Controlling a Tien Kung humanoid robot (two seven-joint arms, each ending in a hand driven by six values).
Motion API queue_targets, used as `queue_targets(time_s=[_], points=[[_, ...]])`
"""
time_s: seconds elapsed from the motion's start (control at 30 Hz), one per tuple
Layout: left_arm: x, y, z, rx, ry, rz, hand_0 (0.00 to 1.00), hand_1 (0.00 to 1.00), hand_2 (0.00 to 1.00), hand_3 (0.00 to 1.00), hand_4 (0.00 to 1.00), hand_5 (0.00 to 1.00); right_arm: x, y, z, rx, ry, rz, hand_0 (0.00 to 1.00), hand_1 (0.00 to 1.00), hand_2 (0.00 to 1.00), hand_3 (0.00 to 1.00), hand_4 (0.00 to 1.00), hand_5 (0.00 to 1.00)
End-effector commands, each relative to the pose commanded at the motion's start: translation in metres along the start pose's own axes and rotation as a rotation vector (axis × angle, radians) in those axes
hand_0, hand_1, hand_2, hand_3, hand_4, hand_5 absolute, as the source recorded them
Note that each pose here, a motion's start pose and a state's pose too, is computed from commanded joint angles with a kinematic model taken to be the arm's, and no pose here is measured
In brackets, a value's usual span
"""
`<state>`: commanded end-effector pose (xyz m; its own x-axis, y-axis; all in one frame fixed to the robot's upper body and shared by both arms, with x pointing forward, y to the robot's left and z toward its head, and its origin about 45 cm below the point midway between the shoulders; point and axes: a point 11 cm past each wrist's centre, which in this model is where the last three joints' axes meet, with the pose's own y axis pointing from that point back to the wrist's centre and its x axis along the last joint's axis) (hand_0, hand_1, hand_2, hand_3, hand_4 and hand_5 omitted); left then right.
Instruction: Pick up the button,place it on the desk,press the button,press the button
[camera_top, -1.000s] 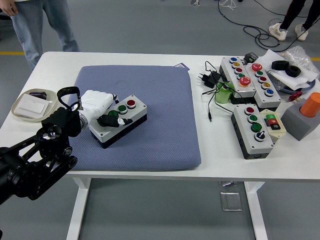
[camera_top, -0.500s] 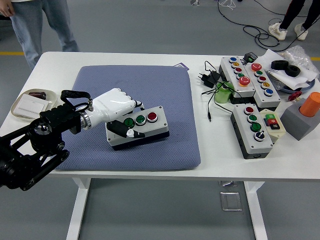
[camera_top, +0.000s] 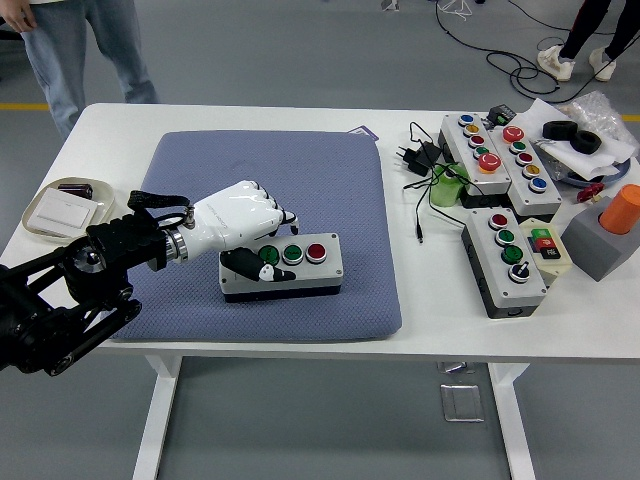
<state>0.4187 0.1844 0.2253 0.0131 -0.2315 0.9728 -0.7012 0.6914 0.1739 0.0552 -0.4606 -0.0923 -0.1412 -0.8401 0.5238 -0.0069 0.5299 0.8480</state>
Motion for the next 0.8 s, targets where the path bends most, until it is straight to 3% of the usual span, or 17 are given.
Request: queue_targets(time_s=[0.03,0.07,0.23,0.27,0.43,0.47,0.8], points=[[-0.001,0.0,0.0,0.001,0.0,-0.005,0.443,0.461,0.477,0.43,0.388,0.002,0.0,0.0,0.0,0.0,0.0,0.0,0.627,0.477,0.539,0.582,0.279,0.022],[-0.002,-0.001,-0.001,0.002,-0.001,-0.012,0.459,0.48,0.519,0.462,0.327,0.002,0.0,0.0,0.0,0.001,0.001,-0.001,0.627,0.477,0.539,0.582,0.279,0.022],[-0.002,-0.002,-0.003,0.009,0.001,-0.02,0.459,0.48,0.519,0.462,0.327,0.002,0.0,0.0,0.0,0.002,0.004,-0.001,0.627,0.477,0.539,0.582,0.279,0.022],[-0.001,-0.002,-0.003,0.009,0.001,-0.013,0.469,0.521,0.649,0.542,0.38,0.002,0.0,0.0,0.0,0.002,0.003,-0.001,0.627,0.477,0.539,0.582,0.279,0.022],[0.011,-0.003,-0.004,0.018,0.002,0.046,0.469,0.521,0.649,0.542,0.38,0.002,0.0,0.0,0.0,0.002,0.004,0.0,0.627,0.477,0.539,0.582,0.279,0.022],[0.015,-0.004,-0.005,0.02,0.001,0.062,0.495,0.626,0.765,0.748,0.538,0.008,0.0,0.0,0.0,0.002,0.003,-0.001,0.627,0.477,0.539,0.582,0.28,0.022],[0.042,0.001,-0.008,0.042,0.014,0.167,0.505,0.653,0.799,0.762,0.551,0.031,0.0,0.0,0.0,0.0,0.002,-0.001,0.627,0.477,0.539,0.582,0.279,0.022]])
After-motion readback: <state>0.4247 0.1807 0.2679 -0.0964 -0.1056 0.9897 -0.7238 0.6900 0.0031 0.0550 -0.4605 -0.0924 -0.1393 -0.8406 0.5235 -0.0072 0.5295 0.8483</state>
